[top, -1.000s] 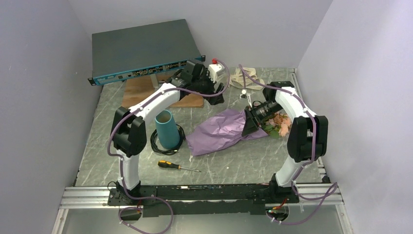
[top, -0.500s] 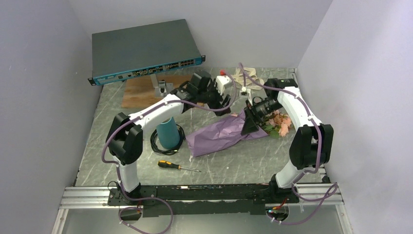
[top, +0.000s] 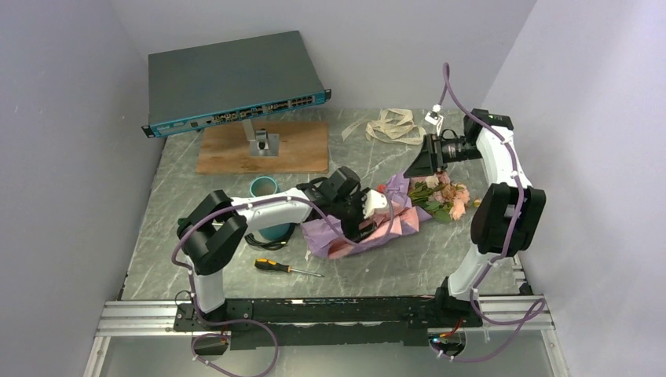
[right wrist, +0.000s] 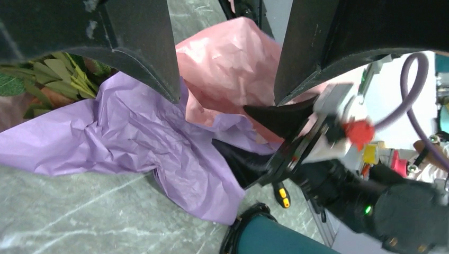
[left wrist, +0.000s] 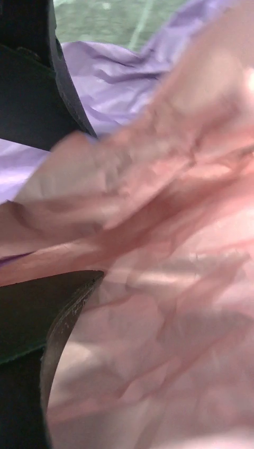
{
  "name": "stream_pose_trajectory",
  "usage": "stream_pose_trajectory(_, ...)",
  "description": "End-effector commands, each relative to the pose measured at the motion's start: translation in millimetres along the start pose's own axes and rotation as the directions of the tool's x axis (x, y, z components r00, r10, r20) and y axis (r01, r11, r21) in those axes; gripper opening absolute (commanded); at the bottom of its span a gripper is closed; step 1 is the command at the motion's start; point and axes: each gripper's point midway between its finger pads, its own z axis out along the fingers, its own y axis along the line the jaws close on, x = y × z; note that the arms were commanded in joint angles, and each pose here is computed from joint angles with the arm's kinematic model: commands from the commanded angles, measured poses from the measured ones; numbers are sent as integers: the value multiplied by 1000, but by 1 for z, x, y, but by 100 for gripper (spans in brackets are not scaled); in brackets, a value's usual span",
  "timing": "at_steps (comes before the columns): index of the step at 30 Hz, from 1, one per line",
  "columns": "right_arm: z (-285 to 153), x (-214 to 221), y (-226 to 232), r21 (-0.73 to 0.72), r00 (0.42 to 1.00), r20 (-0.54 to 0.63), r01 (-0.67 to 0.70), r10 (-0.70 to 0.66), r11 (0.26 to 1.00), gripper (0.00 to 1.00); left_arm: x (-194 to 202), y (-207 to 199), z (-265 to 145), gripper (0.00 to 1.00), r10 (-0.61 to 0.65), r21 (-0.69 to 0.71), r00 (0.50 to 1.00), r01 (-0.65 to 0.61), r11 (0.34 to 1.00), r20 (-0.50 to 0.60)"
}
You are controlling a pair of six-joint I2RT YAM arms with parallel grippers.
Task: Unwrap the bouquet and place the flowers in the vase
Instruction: Unfold the wrapping paper at the center of the board.
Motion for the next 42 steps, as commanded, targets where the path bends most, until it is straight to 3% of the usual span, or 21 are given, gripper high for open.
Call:
stream_pose_trajectory(1, 11, 0, -3, 46, 999, -35, 24, -22, 999, 66, -3, -27, 3, 83, 347, 77, 938, -346, 935, 2)
stream_pose_trajectory(7, 36, 55, -28, 148, 968, -247, 75, -36, 986, 61, 33, -8, 14, 85, 408, 73, 902, -401, 913, -143)
stream_pose_trajectory(11, 45, 76, -56, 233, 932, -359, 148, -57, 961, 58, 50, -10, 15, 87, 448, 107, 878, -435, 894, -169)
stream_pose_trajectory(15, 49, 89, -74, 270, 914, -404, 135, -15, 953, 56, 63, -9, 15, 88, 464, 125, 862, -447, 886, -205)
stream_pose_trajectory(19, 52, 102, -91, 307, 905, -425, 122, 22, 944, 54, 81, 7, 15, 88, 473, 98, 844, -464, 880, -253)
stream_pose_trajectory(23, 55, 108, -108, 338, 896, -442, 124, 40, 933, 53, 83, 23, 14, 88, 434, 73, 858, -432, 899, -275)
stream_pose_trajectory(32, 54, 85, -161, 461, 905, -421, 155, 61, 873, 52, 77, 77, 20, 87, 416, -53, 853, -453, 890, -315)
stream_pose_trajectory(38, 30, 65, -185, 518, 930, -351, 92, 113, 850, 53, 59, 122, 19, 90, 478, -212, 813, -558, 802, -332)
stream_pose_trajectory(42, 27, 62, -179, 497, 933, -345, 85, 107, 863, 54, 48, 119, 18, 93, 490, -174, 821, -550, 817, -291)
